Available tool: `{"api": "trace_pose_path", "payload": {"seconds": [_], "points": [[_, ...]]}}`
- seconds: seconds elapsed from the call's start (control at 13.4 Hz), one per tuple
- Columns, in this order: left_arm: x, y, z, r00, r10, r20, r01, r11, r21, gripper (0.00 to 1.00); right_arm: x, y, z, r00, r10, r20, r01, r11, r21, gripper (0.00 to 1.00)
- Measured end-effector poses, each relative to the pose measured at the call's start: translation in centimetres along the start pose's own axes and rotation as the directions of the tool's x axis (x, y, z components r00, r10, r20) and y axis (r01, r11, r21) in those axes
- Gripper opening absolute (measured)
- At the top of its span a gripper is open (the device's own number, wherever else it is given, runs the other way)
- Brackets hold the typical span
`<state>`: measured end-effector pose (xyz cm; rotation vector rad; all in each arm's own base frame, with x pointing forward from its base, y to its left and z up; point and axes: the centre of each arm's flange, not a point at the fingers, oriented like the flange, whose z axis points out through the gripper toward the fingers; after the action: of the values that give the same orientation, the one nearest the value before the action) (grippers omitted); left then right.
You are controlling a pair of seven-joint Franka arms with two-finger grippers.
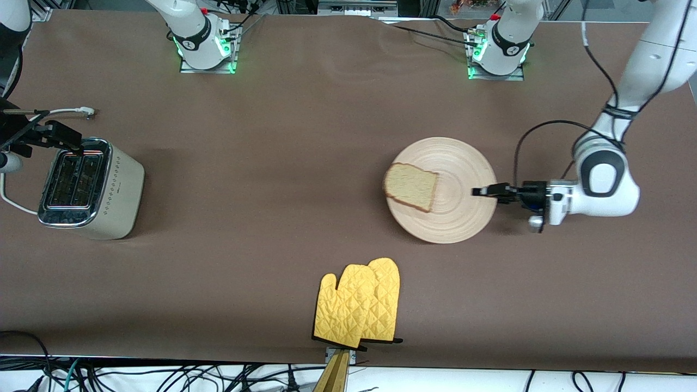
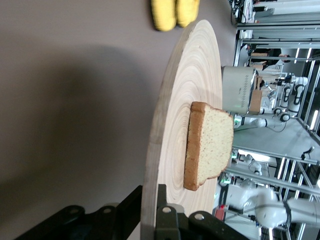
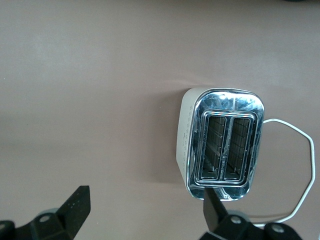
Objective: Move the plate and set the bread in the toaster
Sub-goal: 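Slide the wooden plate toward the table middle with the left gripper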
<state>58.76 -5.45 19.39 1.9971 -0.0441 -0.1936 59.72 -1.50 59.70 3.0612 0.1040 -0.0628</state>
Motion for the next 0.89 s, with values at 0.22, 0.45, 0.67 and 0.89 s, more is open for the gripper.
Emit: {"api": "trace_pose_path", "payload": {"seconds": [0.22, 0.45, 0.67, 0.89], "points": [[0.7, 3.8, 8.8, 0.999, -0.011, -0.04, 0.013, 0.999, 0.052, 0.15, 0.0, 0.0, 0.0, 1.0, 0.0, 0.0, 0.0, 1.0, -0.003, 1.0], [-0.3, 4.6, 16.3, 0.997, -0.058, -0.047, 0.06, 0.997, 0.055, 0.15, 0.1, 0.2, -0.1, 1.0, 0.0, -0.008, 0.0, 1.0, -0.022, 1.0], [-1.5, 4.4, 21.3, 0.995, -0.081, -0.06, 0.084, 0.995, 0.05, 0.15, 0.2, 0.2, -0.2, 1.0, -0.001, -0.012, 0.0, 1.0, -0.026, 1.0], [-2.2, 4.0, 24.4, 0.994, -0.084, -0.066, 0.089, 0.992, 0.09, 0.15, 0.4, 0.1, 0.4, 1.0, -0.004, -0.001, 0.004, 1.0, -0.026, 1.0]]}}
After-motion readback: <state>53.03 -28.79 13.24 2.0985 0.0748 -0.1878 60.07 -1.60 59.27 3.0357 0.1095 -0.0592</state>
